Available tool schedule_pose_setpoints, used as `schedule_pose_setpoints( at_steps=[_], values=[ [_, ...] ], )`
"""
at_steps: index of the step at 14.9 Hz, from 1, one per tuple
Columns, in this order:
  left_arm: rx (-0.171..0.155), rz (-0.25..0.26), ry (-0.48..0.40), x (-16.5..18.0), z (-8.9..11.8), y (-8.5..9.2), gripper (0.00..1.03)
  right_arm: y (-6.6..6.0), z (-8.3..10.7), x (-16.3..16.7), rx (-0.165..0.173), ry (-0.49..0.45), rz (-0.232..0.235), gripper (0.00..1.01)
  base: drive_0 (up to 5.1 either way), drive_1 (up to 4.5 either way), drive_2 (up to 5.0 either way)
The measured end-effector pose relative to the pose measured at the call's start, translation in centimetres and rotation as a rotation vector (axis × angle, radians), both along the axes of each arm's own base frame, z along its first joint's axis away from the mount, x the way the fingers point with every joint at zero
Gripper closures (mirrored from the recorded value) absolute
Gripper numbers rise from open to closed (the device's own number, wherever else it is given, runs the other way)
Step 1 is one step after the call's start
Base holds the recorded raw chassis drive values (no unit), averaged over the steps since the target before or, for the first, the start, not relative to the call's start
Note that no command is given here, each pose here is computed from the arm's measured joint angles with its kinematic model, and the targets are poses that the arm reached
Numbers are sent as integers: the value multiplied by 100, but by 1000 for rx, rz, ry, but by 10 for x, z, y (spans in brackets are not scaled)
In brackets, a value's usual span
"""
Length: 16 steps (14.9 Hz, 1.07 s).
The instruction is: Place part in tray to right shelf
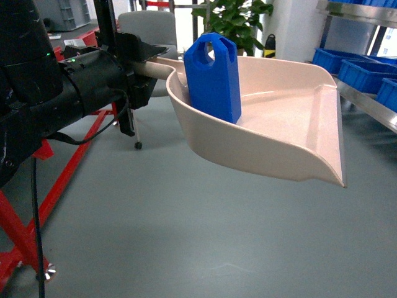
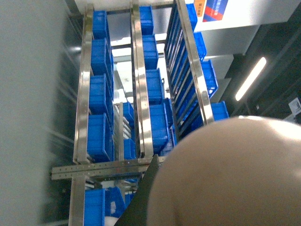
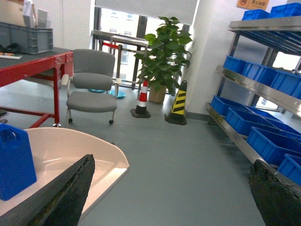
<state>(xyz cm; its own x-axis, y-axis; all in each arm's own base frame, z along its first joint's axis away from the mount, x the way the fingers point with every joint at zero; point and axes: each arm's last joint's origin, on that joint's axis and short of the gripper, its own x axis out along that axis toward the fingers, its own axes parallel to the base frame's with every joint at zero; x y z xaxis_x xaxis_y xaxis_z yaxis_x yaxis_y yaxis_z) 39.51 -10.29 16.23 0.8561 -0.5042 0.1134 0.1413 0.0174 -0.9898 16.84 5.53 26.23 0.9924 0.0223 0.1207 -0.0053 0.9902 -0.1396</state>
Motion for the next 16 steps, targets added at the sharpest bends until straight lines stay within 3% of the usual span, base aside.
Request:
schedule_pose_setpoints(
  at_steps=[12, 16],
  values=[
    [0, 0, -2, 0, 0, 0, 91, 0, 0, 0, 0, -1, 0, 3, -10, 417, -437],
    [0, -5, -2, 0, 0, -1, 91, 0, 0, 0, 0, -1, 0, 3, -148, -148, -148]
  ],
)
